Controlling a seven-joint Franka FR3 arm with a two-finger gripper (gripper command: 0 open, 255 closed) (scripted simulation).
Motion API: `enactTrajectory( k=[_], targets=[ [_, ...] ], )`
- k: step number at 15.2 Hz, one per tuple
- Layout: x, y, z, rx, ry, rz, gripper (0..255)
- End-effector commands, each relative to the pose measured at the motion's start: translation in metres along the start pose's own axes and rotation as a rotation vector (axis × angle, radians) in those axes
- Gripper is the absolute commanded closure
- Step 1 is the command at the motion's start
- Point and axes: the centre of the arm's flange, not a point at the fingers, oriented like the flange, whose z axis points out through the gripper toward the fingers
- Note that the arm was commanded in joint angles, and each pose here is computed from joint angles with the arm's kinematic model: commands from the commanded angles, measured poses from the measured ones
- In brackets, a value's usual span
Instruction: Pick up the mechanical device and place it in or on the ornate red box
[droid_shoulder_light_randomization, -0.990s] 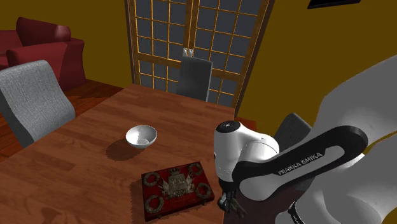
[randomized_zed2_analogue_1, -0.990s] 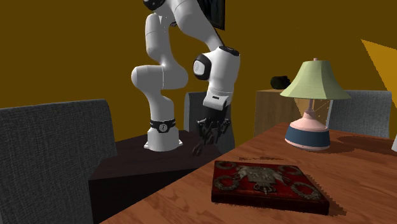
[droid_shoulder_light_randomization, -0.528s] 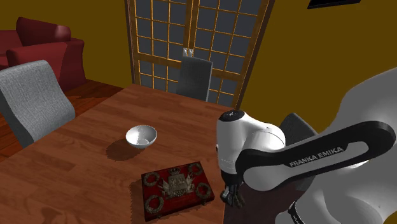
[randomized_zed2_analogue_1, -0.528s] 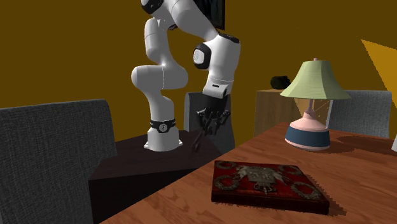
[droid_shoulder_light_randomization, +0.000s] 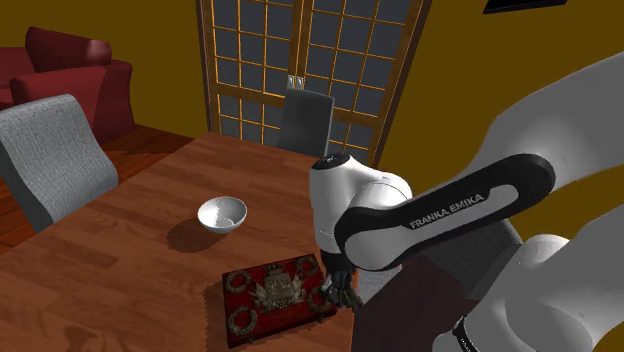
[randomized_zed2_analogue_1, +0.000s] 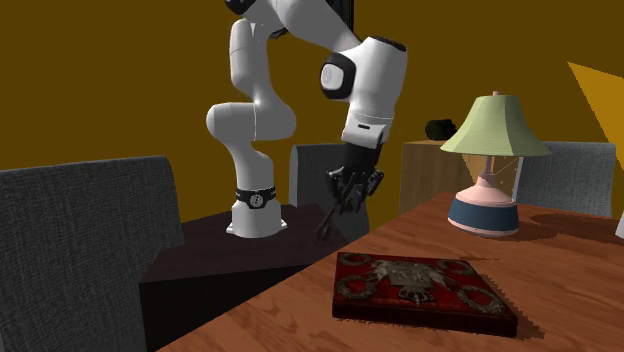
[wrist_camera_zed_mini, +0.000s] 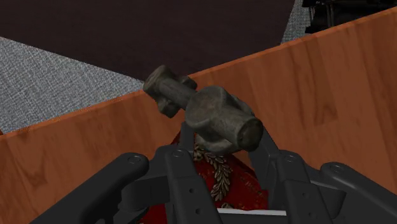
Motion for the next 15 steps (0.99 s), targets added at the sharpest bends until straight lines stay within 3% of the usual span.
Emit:
enactTrajectory(
  k=[1,15],
  targets=[
    [0.026,-0.005,-0.007,0.000,0.000,0.000,255],
    [0.192,-0.038,-0.058,0.000,0.000,0.000,255]
  ],
)
